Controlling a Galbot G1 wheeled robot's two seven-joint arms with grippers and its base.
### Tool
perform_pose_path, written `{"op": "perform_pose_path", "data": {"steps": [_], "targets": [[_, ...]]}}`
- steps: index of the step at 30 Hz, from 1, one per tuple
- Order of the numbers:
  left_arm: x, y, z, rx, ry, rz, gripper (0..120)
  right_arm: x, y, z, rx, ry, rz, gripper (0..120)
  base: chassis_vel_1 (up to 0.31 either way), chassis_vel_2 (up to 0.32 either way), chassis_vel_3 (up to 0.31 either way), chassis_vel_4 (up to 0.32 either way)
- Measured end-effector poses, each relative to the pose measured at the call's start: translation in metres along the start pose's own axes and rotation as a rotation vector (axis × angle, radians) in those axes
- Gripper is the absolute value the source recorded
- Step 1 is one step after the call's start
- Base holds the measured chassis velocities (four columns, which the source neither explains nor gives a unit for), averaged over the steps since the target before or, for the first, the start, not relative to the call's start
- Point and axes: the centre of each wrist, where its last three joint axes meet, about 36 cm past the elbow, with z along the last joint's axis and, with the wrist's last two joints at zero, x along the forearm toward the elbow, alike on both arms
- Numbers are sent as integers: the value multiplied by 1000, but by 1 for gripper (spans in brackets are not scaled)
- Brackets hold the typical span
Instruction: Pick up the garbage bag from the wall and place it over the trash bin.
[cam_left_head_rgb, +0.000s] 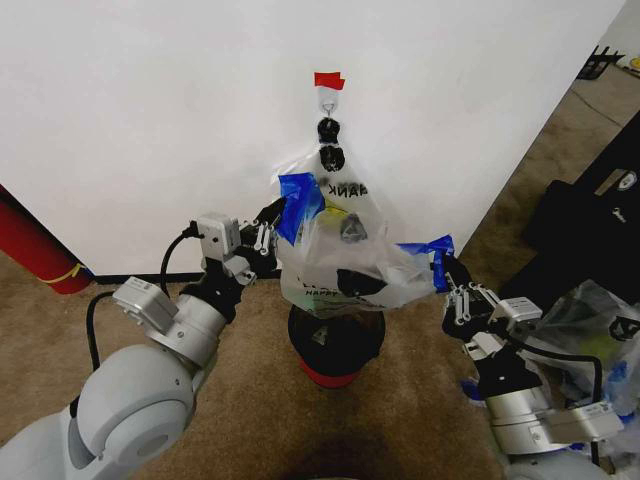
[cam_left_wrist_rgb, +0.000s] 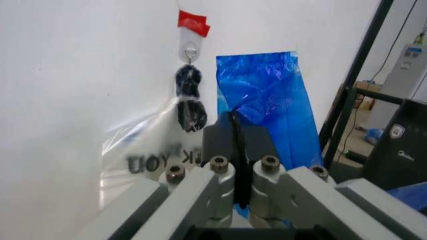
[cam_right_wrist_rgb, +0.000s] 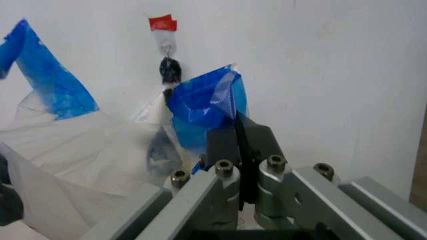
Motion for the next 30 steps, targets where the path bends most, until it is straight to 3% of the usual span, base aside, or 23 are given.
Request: {"op": "perform_pose_path", "data": {"steps": [8,17,22,30], "targets": [[-1,-5,4,25,34,12,0,-7,-3,-4,-24,5,-12,0,0,0,0,0],[10,-13,25,86,140,-35,0,-17,20,0,-115,-5,-67,0,0,0,0,0],[17,-19,36,134,188,-64,0,-24,21,19,-119,23,-59,0,0,0,0,0],[6,-14,64,156,211,-122,0,-31,12,64,-93,72,22,0,0,0,0,0]]}}
